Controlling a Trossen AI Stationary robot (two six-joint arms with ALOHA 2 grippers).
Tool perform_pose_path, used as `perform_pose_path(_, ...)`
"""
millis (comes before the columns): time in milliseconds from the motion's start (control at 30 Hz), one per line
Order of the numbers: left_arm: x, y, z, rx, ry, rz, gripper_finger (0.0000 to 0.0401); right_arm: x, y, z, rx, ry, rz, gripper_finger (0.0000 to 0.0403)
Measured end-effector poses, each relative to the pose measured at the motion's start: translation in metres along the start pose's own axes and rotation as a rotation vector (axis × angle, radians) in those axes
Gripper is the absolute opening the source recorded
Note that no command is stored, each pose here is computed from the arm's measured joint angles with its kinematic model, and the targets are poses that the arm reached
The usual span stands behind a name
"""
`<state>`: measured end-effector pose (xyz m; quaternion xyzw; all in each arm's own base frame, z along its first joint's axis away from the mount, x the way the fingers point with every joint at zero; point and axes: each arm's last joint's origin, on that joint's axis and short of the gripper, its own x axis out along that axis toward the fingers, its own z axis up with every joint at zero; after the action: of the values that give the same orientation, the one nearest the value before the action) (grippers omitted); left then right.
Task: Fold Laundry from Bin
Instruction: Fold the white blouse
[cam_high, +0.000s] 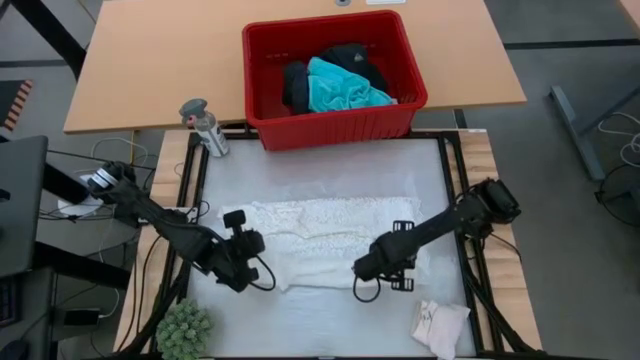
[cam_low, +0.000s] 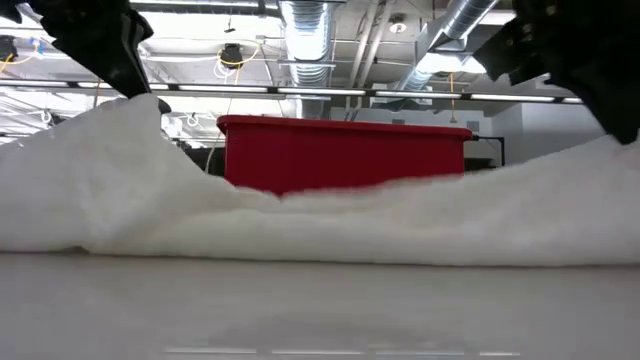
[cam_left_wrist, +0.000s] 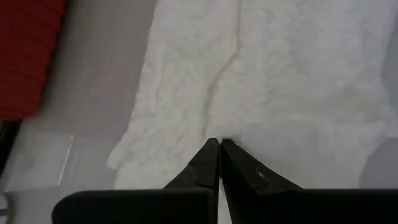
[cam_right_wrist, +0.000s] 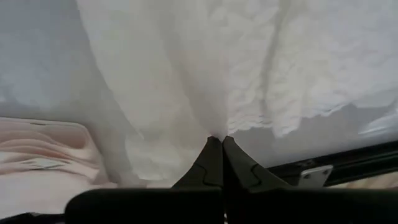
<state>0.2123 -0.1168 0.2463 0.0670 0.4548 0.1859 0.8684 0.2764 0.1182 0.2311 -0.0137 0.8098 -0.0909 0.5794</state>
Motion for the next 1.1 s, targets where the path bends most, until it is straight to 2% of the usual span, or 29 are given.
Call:
perform_pose_path(200,-0.006,0.016,0.003,-0.05,-0.036,0.042,0.0,0.025,-0.019,0.005,-0.004,0.084,-0.016,0.0014)
perform_pose_path(400,-0.003,0.021,0.005,-0.055,-0.035,0.049,0.0,0.037,-0.025,0.01,-0.041,0.078,-0.001,0.0014)
perform_pose_path(700,0.025,0.023,-0.022,-0.1,0.044,0.091,0.0,0.039,-0.04,0.019,-0.062,0.058,0.025,0.0014)
perform_pose_path(900,0.03,0.026,-0.027,-0.126,0.063,0.115,0.0,0.042,-0.053,0.024,-0.096,0.067,0.044,0.0014)
perform_pose_path(1100,0.032,0.032,-0.028,-0.155,0.078,0.154,0.0,0.059,-0.062,0.02,-0.092,0.146,0.102,0.0023)
